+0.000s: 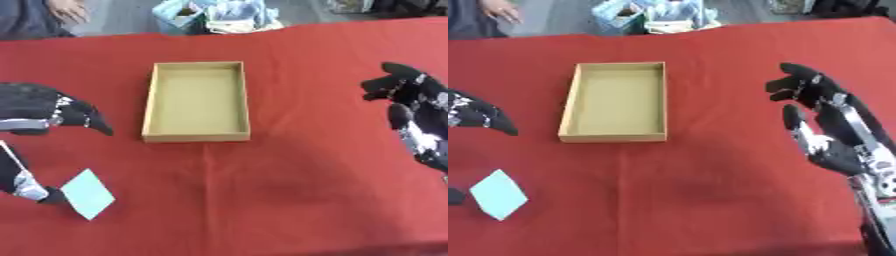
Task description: Pick up objects on the table and place them in the box.
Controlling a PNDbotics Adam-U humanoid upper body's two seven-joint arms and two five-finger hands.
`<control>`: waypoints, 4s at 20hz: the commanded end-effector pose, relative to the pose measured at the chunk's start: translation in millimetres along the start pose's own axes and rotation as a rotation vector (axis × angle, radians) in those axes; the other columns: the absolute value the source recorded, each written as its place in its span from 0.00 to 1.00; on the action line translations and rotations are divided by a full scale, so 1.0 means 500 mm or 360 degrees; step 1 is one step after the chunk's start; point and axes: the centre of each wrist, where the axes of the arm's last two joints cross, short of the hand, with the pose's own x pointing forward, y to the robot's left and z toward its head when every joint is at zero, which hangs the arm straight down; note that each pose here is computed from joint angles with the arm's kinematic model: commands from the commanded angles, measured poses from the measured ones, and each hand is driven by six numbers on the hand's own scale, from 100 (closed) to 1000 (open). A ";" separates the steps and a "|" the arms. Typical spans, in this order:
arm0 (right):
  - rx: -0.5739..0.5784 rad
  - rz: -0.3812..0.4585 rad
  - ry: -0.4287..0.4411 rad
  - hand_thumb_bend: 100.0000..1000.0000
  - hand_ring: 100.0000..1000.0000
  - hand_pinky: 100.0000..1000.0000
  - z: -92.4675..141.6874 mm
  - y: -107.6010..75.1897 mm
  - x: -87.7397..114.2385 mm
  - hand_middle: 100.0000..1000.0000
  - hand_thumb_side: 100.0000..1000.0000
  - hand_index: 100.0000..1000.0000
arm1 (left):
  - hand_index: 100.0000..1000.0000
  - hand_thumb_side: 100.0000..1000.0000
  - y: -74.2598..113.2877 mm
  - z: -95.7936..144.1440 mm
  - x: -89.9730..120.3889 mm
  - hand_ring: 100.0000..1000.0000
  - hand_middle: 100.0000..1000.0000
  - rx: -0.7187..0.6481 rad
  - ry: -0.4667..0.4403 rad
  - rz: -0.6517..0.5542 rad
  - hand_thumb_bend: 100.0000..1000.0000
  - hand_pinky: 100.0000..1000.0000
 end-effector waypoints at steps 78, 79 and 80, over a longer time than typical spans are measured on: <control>0.0033 0.0025 0.0000 0.00 0.79 0.71 -0.002 -0.011 0.005 0.65 0.50 0.92 | 0.66 0.00 0.104 -0.052 -0.052 0.57 0.48 0.0044 -0.0065 -0.0230 0.10 0.68; 0.0033 0.0022 -0.0002 0.00 0.79 0.71 -0.002 -0.011 0.005 0.65 0.50 0.92 | 0.66 0.00 0.112 -0.073 -0.058 0.57 0.48 0.0058 -0.0064 -0.0238 0.10 0.68; 0.0033 0.0020 -0.0005 0.00 0.79 0.71 -0.003 -0.010 0.005 0.65 0.50 0.92 | 0.66 0.00 0.117 -0.093 -0.064 0.58 0.48 0.0063 -0.0062 -0.0245 0.11 0.68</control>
